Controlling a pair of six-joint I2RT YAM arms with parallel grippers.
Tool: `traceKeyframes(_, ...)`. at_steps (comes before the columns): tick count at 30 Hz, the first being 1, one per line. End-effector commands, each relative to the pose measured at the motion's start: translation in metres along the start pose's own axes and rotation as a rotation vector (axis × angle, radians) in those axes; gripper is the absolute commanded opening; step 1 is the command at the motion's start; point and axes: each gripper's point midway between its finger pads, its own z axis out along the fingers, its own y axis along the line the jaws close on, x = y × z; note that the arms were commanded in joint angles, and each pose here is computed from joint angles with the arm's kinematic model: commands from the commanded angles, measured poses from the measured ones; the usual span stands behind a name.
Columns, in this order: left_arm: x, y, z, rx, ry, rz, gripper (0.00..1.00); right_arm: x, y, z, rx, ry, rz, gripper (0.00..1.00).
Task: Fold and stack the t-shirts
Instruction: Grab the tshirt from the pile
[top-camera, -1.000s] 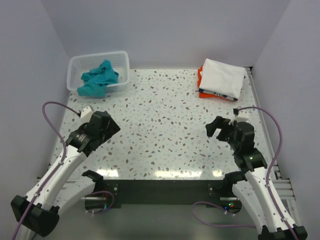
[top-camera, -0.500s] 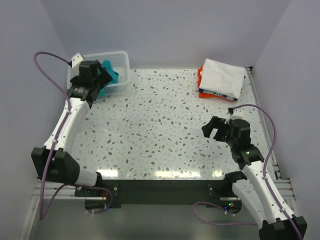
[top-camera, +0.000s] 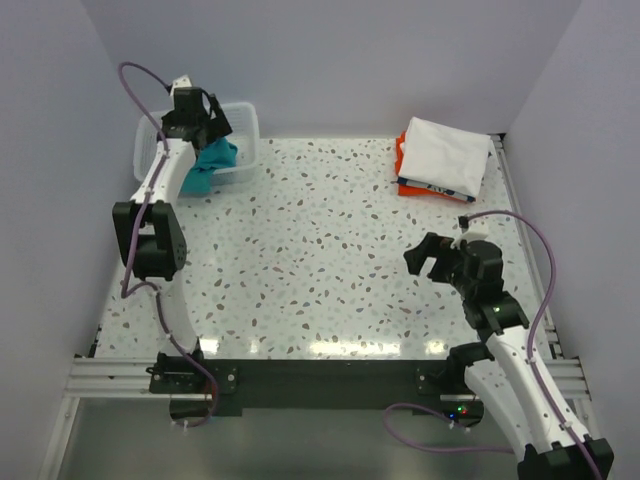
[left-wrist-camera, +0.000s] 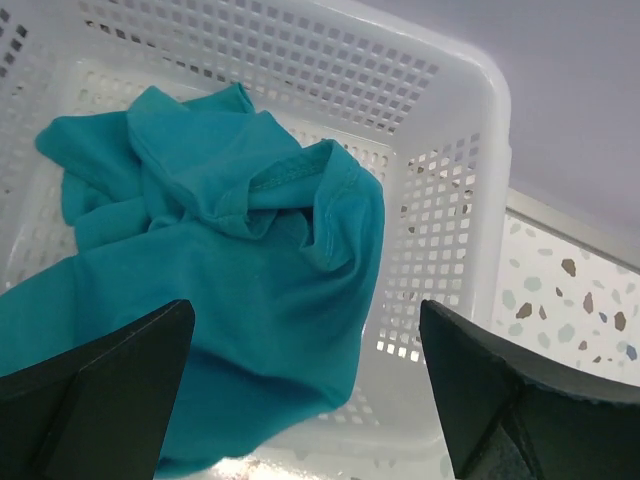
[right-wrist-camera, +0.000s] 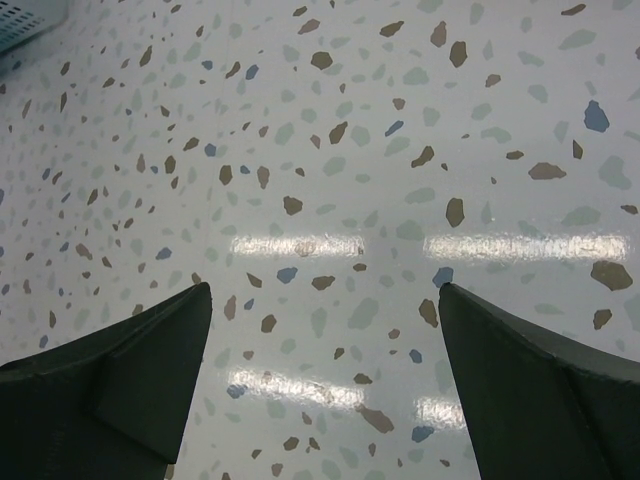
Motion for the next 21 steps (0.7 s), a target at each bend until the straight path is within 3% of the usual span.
traceKeyframes(1, -0.001, -0.010, 0.026, 0.052, 0.008, 0.059, 1.00, -0.008, 0.005, 0.005, -0.028, -0.038, 0.000, 0.99)
traceKeyframes(7, 0.030, -0.003, 0.065, 0.017, 0.067, 0.071, 1.00, -0.004, 0.004, 0.010, -0.021, -0.008, -0.003, 0.99)
traceKeyframes(11, 0.034, -0.005, 0.069, 0.022, 0.070, 0.048, 0.62, -0.003, 0.001, 0.011, -0.013, -0.015, -0.001, 0.99)
traceKeyframes(12, 0.030, -0.006, 0.068, 0.026, 0.060, 0.046, 0.46, -0.003, 0.002, 0.012, -0.017, -0.015, -0.002, 0.99)
traceKeyframes(14, 0.021, -0.009, 0.064, 0.030, 0.042, 0.038, 0.29, -0.001, 0.002, 0.013, -0.019, -0.011, 0.001, 0.99)
traceKeyframes(15, 0.012, -0.011, 0.058, 0.035, 0.025, 0.031, 0.12, 0.000, 0.001, 0.014, -0.015, -0.006, 0.002, 0.99)
traceKeyframes(17, 0.000, -0.013, 0.050, 0.035, -0.001, 0.017, 0.01, -0.001, 0.001, 0.014, -0.014, -0.004, 0.002, 0.99)
traceKeyframes(21, -0.047, -0.021, 0.010, 0.055, -0.103, -0.027, 0.00, 0.000, 0.001, 0.014, -0.018, -0.004, 0.003, 0.99)
